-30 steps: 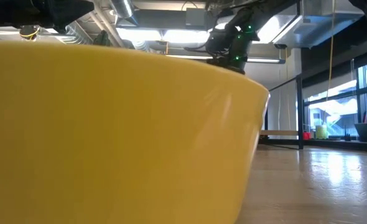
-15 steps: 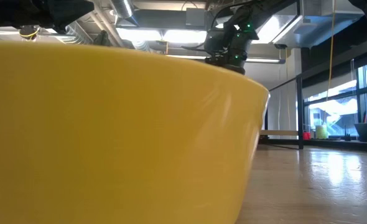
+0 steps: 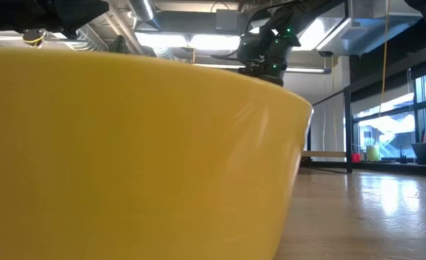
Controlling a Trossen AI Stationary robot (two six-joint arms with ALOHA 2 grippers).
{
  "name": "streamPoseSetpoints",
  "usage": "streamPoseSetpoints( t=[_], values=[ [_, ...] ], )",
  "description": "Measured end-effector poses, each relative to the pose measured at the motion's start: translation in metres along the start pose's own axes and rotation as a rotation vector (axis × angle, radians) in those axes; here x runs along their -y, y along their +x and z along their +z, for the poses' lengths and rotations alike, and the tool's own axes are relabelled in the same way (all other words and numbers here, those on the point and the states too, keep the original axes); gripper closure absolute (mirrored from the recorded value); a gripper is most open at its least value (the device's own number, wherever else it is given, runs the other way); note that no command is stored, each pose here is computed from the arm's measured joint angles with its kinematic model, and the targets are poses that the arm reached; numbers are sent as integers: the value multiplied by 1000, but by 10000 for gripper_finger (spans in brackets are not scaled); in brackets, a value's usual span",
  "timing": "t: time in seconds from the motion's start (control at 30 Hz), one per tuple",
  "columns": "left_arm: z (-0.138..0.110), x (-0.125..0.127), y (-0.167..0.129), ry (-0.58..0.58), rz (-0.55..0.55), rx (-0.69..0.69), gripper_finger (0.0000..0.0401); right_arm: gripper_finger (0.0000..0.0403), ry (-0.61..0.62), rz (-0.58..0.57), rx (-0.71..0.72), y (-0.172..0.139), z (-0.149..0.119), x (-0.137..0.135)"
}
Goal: Pick & Place Mini bowls
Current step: Stack the blue patterned bowl on the blue patterned bowl on the shelf
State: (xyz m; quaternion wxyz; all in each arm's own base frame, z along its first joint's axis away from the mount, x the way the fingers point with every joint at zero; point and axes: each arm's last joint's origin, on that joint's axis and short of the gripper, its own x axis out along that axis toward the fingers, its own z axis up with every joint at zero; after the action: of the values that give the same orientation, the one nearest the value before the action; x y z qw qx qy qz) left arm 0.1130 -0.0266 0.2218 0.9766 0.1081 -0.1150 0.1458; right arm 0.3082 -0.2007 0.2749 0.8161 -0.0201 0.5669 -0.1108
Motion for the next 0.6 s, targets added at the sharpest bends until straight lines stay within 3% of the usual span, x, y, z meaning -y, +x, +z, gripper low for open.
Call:
streamPoseSetpoints(
  t=[0.6],
  values=[
    [0, 0, 0, 2, 6, -2, 391, 398, -17, -42, -16, 4, 3, 3]
  ],
)
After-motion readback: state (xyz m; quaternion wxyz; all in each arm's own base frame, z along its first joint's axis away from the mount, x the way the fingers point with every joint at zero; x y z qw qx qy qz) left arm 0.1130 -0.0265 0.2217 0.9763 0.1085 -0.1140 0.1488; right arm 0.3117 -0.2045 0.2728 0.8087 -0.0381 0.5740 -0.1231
